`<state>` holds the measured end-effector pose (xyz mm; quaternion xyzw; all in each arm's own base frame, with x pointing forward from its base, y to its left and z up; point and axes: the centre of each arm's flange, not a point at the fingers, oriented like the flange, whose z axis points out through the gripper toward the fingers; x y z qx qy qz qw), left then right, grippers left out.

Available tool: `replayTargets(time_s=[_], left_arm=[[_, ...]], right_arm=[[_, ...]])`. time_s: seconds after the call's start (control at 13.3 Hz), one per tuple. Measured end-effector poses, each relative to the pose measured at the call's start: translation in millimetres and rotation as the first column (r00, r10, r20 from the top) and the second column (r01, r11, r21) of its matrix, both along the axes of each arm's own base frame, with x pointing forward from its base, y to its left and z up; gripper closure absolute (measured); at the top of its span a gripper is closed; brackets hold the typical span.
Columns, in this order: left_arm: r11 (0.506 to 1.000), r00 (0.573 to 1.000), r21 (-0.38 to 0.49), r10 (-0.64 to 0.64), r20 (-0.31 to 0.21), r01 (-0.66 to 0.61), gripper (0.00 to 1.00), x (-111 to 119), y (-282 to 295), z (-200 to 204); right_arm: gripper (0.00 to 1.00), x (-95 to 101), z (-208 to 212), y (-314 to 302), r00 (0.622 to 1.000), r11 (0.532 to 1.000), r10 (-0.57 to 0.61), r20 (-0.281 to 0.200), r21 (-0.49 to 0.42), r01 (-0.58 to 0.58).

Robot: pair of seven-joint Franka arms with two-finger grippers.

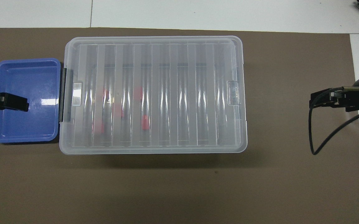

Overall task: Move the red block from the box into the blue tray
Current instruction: 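Move the right gripper toward the clear box lid's edge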

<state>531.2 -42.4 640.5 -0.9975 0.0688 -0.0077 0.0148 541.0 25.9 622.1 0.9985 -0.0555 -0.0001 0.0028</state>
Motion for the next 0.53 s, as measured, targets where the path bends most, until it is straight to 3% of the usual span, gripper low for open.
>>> replayTargets(time_s=[0.53], left_arm=[[1.000, 1.000, 0.000, 0.000, 0.000, 0.000, 0.00, 0.0, 0.0, 0.0]], right_arm=[[0.00, -0.2, -1.6, -0.1, 1.000, 1.000, 0.000, -0.003, 0.000, 0.000]])
